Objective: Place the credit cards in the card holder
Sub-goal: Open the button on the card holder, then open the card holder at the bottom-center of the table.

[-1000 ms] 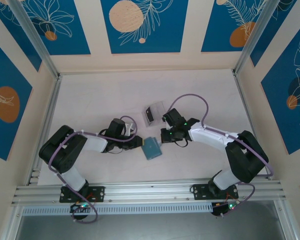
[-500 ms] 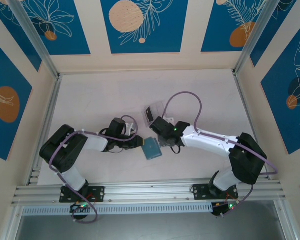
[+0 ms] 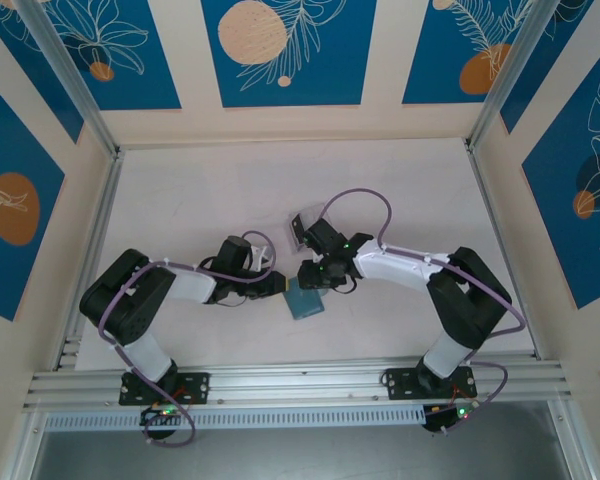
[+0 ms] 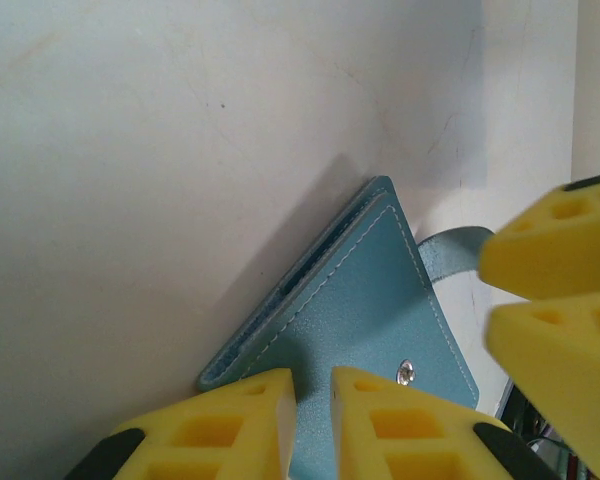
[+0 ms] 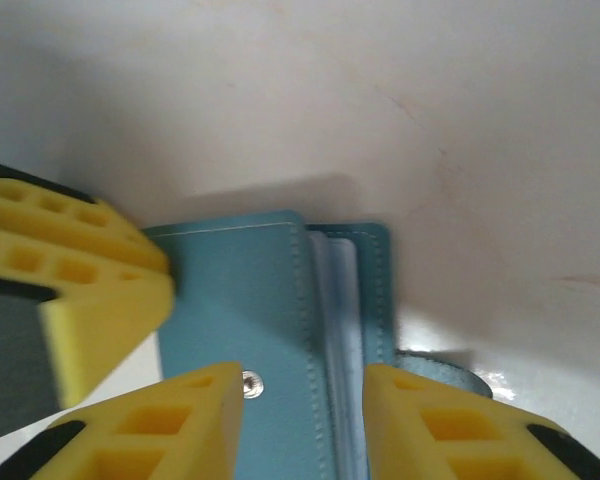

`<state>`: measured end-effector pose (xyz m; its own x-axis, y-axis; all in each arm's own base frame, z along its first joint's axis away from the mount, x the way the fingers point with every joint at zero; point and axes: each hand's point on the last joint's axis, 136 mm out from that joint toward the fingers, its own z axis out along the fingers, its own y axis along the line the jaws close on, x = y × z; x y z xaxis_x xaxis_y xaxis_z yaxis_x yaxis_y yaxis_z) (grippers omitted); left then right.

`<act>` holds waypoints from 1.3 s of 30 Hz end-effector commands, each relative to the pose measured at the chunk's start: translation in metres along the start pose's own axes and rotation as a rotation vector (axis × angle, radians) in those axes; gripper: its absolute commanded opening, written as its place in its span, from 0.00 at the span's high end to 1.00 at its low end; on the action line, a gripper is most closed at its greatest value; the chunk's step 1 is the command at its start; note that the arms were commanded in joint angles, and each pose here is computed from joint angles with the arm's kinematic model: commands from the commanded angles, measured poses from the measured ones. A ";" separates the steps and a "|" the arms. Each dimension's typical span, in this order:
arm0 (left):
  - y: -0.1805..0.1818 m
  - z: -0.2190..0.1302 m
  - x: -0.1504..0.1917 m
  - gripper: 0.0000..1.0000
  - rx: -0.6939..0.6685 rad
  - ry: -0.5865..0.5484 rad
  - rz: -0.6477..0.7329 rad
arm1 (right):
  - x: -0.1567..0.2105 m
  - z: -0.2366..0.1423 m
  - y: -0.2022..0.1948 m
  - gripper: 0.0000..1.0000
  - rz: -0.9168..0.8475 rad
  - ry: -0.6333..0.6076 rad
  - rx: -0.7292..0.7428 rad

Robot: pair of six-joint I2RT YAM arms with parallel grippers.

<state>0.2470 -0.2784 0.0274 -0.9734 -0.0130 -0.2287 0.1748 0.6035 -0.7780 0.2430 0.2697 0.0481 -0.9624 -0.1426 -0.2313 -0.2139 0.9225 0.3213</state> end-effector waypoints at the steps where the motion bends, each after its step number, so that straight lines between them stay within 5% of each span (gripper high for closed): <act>1: 0.027 0.006 0.021 0.80 -0.083 0.061 -0.052 | 0.011 0.006 -0.004 0.60 -0.013 0.053 -0.005; 9: 0.032 0.008 0.024 0.81 -0.090 0.067 -0.056 | 0.017 0.012 0.008 0.68 -0.026 0.085 -0.093; 21: 0.038 0.011 0.028 0.81 -0.090 0.074 -0.073 | 0.018 0.018 -0.009 0.65 -0.020 0.104 0.007; 39: 0.030 0.020 0.030 0.82 -0.074 0.082 -0.069 | 0.007 -0.023 0.036 0.98 -0.155 -0.023 -0.083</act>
<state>0.2469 -0.2836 0.0265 -0.9765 -0.0073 -0.2153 0.1732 0.5674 -0.8050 0.2235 0.2804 0.0574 -0.9360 -0.2488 -0.2492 -0.3247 0.8836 0.3374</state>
